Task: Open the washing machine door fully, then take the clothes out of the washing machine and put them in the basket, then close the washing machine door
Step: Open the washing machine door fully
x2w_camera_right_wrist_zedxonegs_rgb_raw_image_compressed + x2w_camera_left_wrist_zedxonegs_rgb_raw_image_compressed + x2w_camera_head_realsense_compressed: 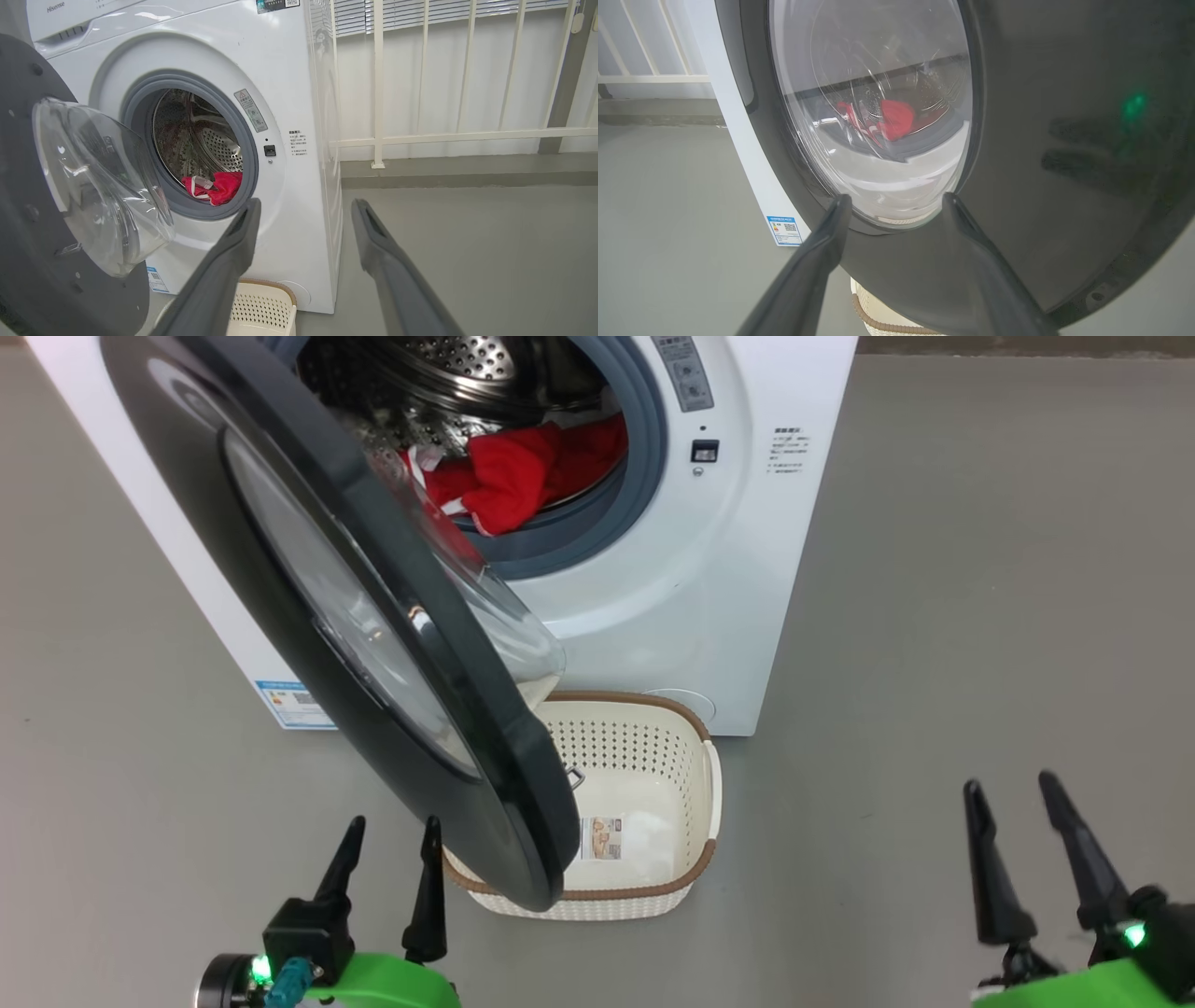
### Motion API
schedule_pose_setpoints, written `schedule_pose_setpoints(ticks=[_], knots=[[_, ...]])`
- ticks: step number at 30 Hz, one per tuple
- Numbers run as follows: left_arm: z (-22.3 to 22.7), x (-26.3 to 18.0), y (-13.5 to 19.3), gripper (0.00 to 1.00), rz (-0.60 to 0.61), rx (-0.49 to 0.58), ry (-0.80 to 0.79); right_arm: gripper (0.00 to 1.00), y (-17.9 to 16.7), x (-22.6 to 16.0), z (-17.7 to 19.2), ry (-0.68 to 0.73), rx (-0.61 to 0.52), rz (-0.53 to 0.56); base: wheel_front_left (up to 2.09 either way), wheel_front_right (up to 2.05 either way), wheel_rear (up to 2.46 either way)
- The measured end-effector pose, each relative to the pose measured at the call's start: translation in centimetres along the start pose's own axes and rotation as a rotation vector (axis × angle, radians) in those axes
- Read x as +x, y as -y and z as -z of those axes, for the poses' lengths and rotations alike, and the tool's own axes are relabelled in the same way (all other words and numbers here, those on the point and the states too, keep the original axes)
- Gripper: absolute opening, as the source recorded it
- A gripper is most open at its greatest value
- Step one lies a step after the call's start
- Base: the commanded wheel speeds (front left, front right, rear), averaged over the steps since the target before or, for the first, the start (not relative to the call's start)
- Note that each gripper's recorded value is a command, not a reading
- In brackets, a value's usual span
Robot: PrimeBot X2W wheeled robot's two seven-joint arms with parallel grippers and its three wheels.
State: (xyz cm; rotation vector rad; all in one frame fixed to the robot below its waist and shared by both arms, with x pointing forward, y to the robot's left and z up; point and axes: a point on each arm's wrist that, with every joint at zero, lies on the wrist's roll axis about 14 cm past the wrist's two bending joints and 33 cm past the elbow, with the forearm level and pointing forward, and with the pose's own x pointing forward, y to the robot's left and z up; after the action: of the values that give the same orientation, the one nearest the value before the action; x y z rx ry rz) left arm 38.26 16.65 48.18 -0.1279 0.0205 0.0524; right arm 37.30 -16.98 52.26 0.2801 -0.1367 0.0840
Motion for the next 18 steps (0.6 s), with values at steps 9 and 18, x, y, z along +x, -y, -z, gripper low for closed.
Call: schedule_pose_setpoints(ticks=[9, 18], knots=[[0.2, -0.1, 0.2, 1.00, 0.006, 0.000, -0.006, 1.00, 1.1, -2.2, 3.6, -0.123, -0.037, 0.039, 0.00, 0.00, 0.00], [0.5, -0.8, -0.2, 1.00, 0.001, -0.002, -0.016, 1.00, 1.3, -3.1, 5.7, -0.196, -0.029, 0.049, 0.00, 0.00, 0.00]])
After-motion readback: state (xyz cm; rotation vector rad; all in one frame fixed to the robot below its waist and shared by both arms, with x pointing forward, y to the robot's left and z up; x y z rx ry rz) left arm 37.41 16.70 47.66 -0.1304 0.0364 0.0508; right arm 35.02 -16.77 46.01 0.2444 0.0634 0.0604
